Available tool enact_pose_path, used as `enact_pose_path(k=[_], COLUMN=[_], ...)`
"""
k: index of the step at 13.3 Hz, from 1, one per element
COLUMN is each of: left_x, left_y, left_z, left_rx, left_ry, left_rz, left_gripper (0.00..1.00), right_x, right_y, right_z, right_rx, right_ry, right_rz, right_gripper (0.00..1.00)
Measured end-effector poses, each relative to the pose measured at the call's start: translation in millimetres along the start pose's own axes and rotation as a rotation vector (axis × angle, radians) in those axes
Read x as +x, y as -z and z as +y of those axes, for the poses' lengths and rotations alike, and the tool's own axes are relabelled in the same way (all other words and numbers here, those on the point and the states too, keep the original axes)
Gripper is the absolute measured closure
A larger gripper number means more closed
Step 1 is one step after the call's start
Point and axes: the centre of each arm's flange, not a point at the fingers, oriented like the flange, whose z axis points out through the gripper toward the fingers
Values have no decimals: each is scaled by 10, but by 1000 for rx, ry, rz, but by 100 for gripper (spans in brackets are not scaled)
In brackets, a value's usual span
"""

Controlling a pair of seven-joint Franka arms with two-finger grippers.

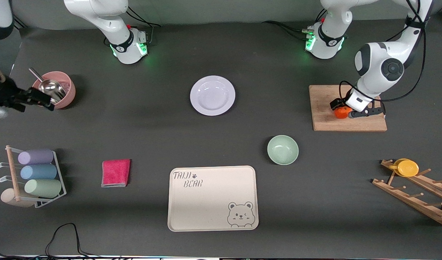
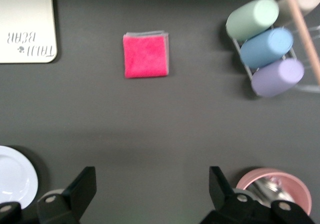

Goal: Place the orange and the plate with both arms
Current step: 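Grasp the orange with the left gripper while the right gripper reaches out, then carry the orange onto the white plate while the right gripper approaches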

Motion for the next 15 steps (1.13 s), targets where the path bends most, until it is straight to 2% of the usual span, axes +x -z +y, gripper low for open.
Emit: enact_pose_path(k=[3,7,9,14,15], left_x=[-7,-1,4,22,27], left_y=[-86,-108,-114,-101,-97], left_z=[24,36,41,42,42], left_rx=[-1,17,22,26,26], left_ry=[-7,-44,-55,-64,-64], left_rz=[-6,0,2,9,10], left_gripper=[0,2,11,17,26], right_x=[-422,-819,-990,-1129,-1142], right_y=[28,12,-38,-163,-189], right_z=[-284,-380,-389,-670,-786], right_rx=[6,13,34,83,86], right_ry=[14,23,21,6,7], right_rz=[9,17,13,-12,-15], right_gripper=[0,0,0,0,0])
